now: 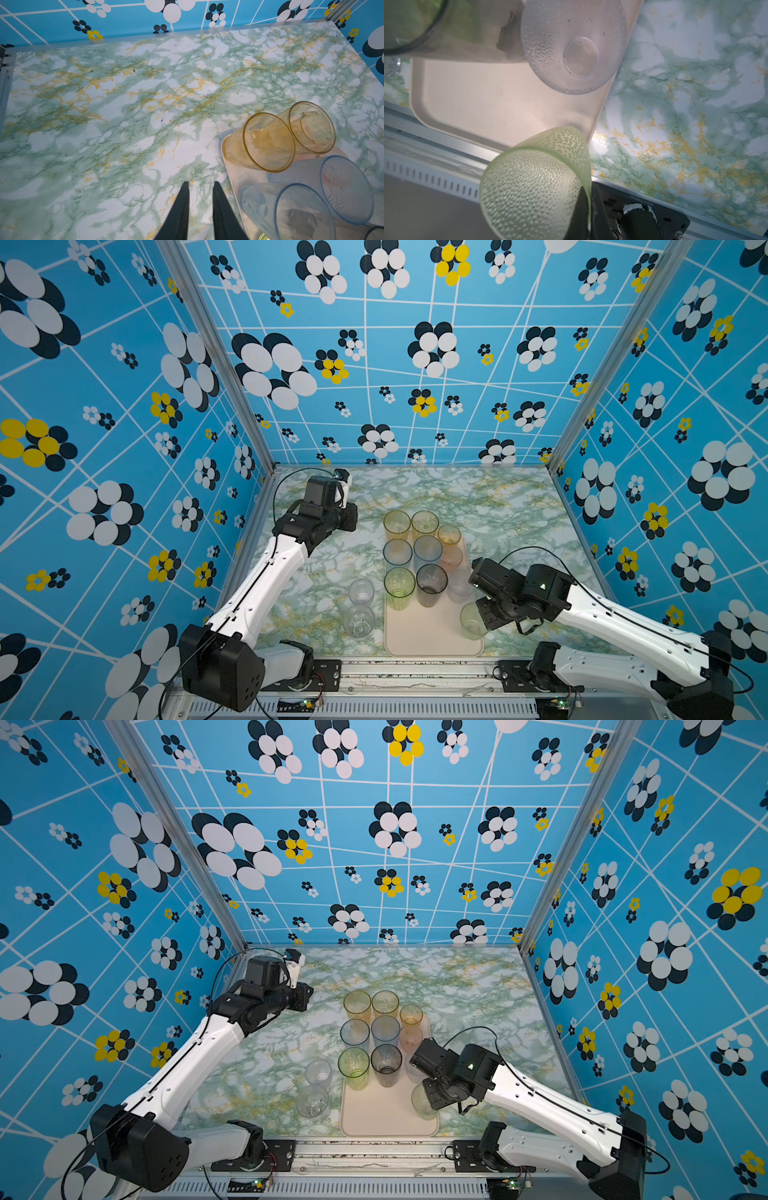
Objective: Place the glasses into the tray
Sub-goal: 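Carry the pale green glass with the right gripper to the tray's near end, then lower the pale green glass onto the tray and open the right gripper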
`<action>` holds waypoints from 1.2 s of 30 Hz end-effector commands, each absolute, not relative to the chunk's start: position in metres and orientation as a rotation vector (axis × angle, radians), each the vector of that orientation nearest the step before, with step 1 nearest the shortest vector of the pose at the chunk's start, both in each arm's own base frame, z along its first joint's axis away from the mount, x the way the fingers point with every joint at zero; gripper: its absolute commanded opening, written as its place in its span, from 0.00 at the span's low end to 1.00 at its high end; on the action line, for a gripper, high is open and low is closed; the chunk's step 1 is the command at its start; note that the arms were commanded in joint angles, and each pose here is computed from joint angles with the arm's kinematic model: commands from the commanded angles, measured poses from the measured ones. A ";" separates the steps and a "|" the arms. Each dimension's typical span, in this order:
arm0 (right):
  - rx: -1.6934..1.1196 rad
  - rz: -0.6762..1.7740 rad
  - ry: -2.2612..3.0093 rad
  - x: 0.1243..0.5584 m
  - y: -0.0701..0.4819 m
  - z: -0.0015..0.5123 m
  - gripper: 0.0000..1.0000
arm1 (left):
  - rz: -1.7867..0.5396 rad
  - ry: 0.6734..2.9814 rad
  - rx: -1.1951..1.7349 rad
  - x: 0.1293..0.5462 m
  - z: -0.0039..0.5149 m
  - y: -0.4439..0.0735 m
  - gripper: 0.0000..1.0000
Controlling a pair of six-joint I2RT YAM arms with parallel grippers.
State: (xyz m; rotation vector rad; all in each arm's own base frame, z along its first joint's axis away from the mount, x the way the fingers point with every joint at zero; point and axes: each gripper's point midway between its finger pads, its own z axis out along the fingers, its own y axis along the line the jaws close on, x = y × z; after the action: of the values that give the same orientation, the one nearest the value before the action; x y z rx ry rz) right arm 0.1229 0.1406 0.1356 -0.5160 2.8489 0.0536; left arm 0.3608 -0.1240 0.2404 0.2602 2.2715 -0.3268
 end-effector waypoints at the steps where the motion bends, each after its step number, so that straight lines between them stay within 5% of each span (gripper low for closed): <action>1: -0.366 0.101 2.795 0.135 0.147 0.132 0.01 | -0.344 2.235 0.267 0.358 0.257 -0.124 0.23; 36: -0.263 0.154 2.876 0.118 0.141 0.098 0.07 | -0.328 2.268 0.261 0.355 0.251 -0.121 0.23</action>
State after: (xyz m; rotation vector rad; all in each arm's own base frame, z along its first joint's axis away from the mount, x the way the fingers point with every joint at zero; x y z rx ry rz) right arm 0.1237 0.1444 0.1038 -0.2731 2.8503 0.1577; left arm 0.3565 -0.1229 0.2376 0.2612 2.2911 -0.3241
